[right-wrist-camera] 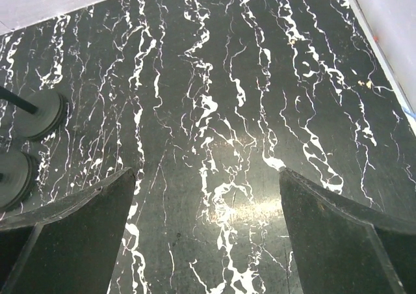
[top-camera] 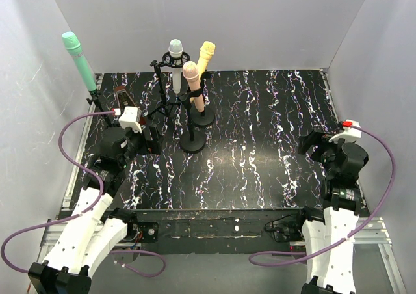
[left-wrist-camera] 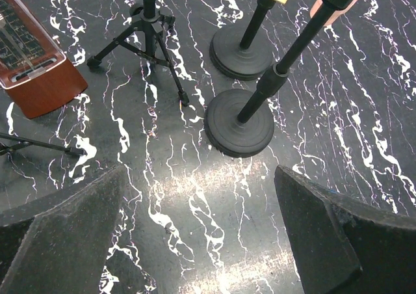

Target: Attach the microphones to the stand

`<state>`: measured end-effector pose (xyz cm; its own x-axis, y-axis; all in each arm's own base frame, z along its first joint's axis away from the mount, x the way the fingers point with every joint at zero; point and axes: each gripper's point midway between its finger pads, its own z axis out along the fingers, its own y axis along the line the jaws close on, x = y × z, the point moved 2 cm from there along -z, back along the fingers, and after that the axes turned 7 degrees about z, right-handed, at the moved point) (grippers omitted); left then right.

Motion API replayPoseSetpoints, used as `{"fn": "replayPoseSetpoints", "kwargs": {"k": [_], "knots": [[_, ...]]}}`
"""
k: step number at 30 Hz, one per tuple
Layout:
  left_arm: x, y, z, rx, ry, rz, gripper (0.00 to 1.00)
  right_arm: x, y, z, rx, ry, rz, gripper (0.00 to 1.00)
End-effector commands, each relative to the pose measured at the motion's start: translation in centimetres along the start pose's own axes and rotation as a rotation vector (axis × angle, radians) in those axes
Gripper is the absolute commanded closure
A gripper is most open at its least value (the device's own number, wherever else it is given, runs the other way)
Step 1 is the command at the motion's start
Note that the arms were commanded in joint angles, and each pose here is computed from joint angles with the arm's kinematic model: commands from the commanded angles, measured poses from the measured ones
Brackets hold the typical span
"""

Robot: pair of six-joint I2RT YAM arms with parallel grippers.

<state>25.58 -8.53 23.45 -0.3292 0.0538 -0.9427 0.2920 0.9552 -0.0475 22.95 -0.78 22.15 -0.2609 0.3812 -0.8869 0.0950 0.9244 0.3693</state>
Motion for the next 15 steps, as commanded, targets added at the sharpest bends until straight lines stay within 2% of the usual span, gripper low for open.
{"fn": "replayPoseSetpoints", "kwargs": {"k": [1, 15], "knots": [[0.5, 0.3, 0.1, -0.015, 0.014, 0.010, 0.02, -2.3, 1.0, -0.7, -0.043, -0.096, -0.025, 0.02], [0.7, 0.4, 0.3, -0.022, 0.024, 0.011, 0.02, -3.4, 1.3, -1.5, -0.039, -0.155, -0.007, 0.02]]}}
